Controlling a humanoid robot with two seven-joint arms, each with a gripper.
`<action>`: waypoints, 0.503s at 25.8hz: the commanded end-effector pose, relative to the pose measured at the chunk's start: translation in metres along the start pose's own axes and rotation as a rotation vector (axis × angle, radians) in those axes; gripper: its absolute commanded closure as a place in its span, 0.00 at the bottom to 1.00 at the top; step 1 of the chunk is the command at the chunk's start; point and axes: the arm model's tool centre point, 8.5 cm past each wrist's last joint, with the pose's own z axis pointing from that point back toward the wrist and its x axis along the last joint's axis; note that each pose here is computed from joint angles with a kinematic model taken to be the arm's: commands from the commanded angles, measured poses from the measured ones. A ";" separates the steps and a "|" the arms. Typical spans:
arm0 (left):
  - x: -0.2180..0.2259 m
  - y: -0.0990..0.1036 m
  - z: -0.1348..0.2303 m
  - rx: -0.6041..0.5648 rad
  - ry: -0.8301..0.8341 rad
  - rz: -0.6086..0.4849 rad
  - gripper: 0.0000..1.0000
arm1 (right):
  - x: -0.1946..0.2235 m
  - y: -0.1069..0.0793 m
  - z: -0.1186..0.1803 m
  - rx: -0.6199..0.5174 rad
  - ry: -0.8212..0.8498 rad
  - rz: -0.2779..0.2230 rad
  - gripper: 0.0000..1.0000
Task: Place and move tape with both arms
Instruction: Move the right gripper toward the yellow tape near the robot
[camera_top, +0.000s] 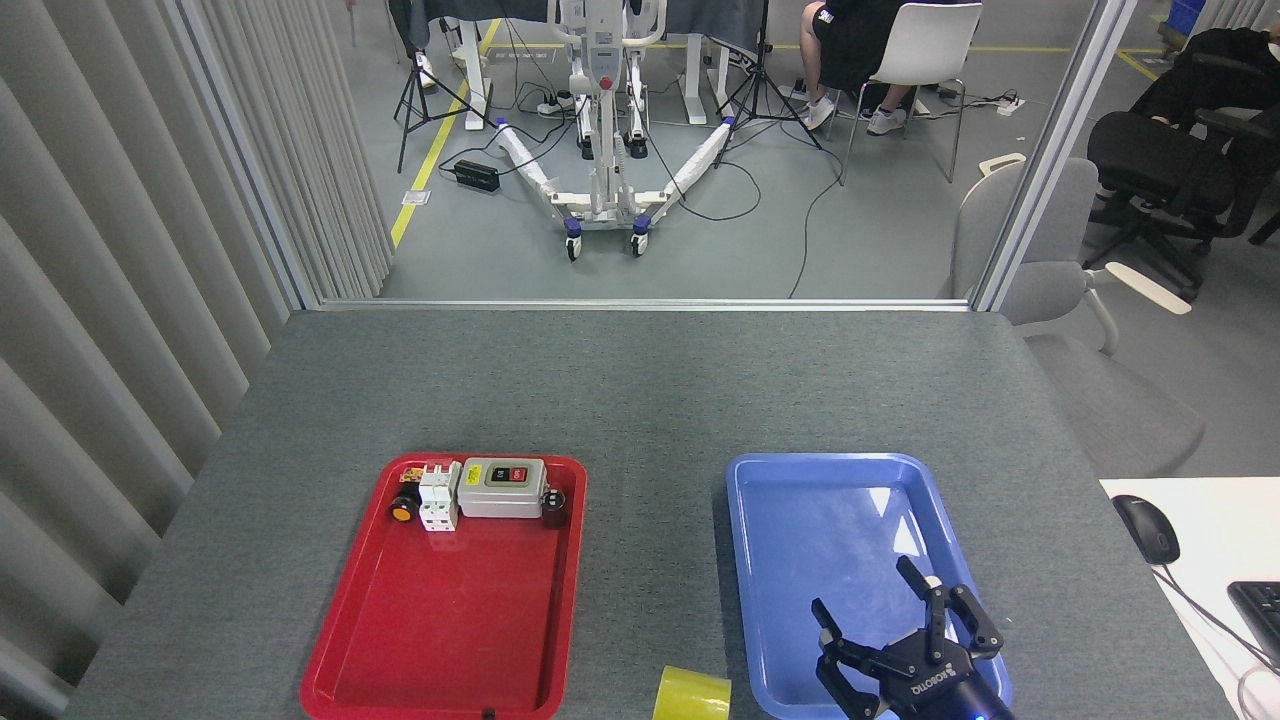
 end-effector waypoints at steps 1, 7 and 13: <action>-0.002 -0.001 0.000 -0.002 0.002 0.003 1.00 | 0.002 -0.011 0.003 -0.034 -0.236 -0.032 0.00; -0.005 -0.002 -0.001 0.003 0.008 -0.005 1.00 | -0.011 -0.034 0.015 -0.065 -0.506 -0.099 0.00; -0.005 -0.002 0.002 0.006 0.010 -0.018 1.00 | -0.058 -0.066 0.009 -0.083 -0.510 -0.031 0.00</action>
